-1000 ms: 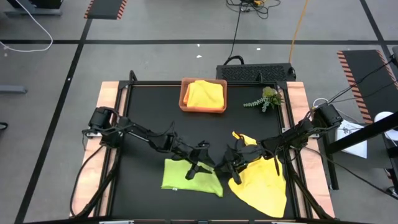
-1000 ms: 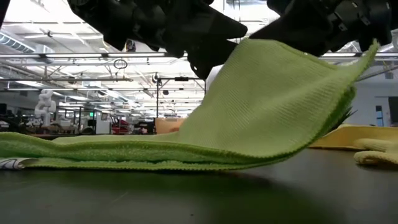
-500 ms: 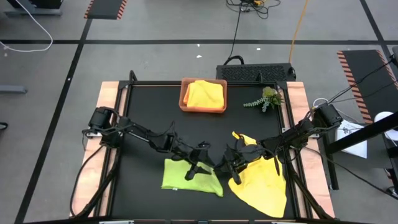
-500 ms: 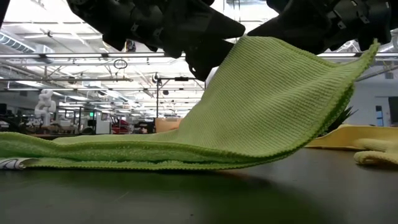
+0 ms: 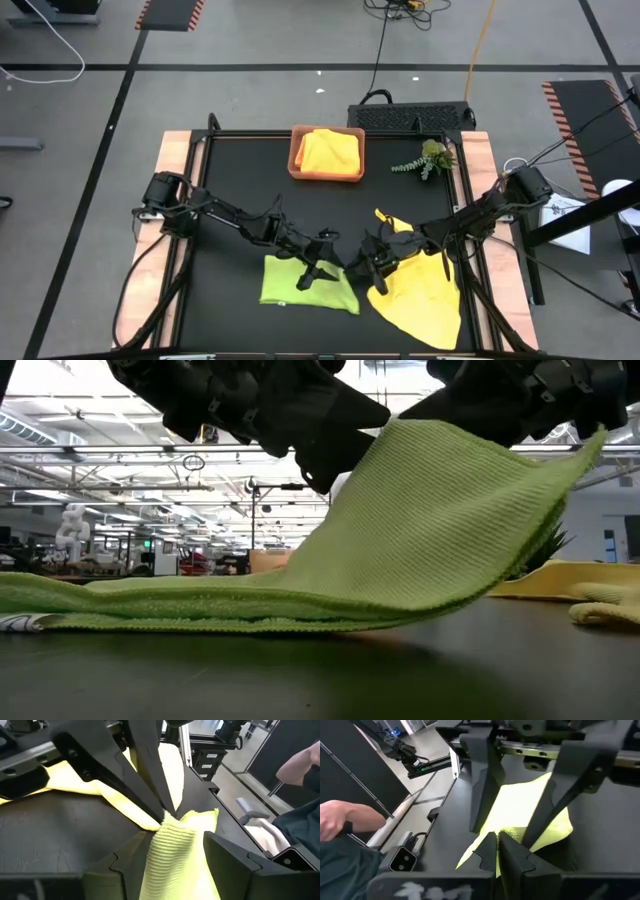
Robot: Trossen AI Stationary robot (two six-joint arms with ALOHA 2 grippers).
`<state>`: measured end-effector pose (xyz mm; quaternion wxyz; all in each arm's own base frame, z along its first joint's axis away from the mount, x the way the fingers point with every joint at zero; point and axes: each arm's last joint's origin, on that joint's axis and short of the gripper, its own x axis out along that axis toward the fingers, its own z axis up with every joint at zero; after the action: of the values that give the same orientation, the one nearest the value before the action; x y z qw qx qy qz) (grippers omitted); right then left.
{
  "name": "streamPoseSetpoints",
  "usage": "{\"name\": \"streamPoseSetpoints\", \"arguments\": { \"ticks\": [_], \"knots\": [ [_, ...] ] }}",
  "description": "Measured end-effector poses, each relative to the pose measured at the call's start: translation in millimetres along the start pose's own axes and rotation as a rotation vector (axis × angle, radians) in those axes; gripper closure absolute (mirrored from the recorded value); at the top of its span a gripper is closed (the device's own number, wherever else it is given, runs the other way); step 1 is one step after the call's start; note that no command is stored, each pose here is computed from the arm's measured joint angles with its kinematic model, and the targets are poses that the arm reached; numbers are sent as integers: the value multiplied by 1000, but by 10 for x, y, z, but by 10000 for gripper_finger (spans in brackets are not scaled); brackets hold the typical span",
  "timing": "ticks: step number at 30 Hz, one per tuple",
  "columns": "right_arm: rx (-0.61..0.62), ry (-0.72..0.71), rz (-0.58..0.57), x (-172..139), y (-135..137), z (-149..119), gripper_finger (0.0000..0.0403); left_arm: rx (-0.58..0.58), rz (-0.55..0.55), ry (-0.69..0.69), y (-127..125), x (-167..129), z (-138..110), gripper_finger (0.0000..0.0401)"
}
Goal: Fold microfiber towels
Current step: Fold the green towel
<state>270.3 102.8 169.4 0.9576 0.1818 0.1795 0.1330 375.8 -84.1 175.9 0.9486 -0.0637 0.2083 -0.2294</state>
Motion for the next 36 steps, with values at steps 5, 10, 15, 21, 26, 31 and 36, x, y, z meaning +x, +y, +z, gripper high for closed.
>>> {"name": "streamPoseSetpoints", "arguments": {
  "ticks": [5, 10, 15, 21, 26, 31, 36],
  "knots": [
    [-6, 35, -37, 31, -26, 68, 403, -6, 0, -7, 1, 0, 8, 201],
    [-48, 91, -111, 90, 4, 164, 403, -14, 0, 0, 4, 0, -3, 201],
    [-61, 103, -117, 119, 54, 237, 403, -16, -1, 0, 2, 1, -3, 201],
    [-60, 121, -124, 127, 68, 254, 403, -28, 2, 20, 8, -1, -23, 235],
    [-61, 122, -122, 127, 69, 255, 403, -33, 5, 23, 17, -3, -25, 294],
    [-59, 133, -123, 126, 65, 245, 403, -55, 18, 29, 74, -20, -29, 343],
    [-57, 146, -106, 127, 67, 237, 403, -77, 20, 53, 129, -39, -46, 380]
  ]
}}
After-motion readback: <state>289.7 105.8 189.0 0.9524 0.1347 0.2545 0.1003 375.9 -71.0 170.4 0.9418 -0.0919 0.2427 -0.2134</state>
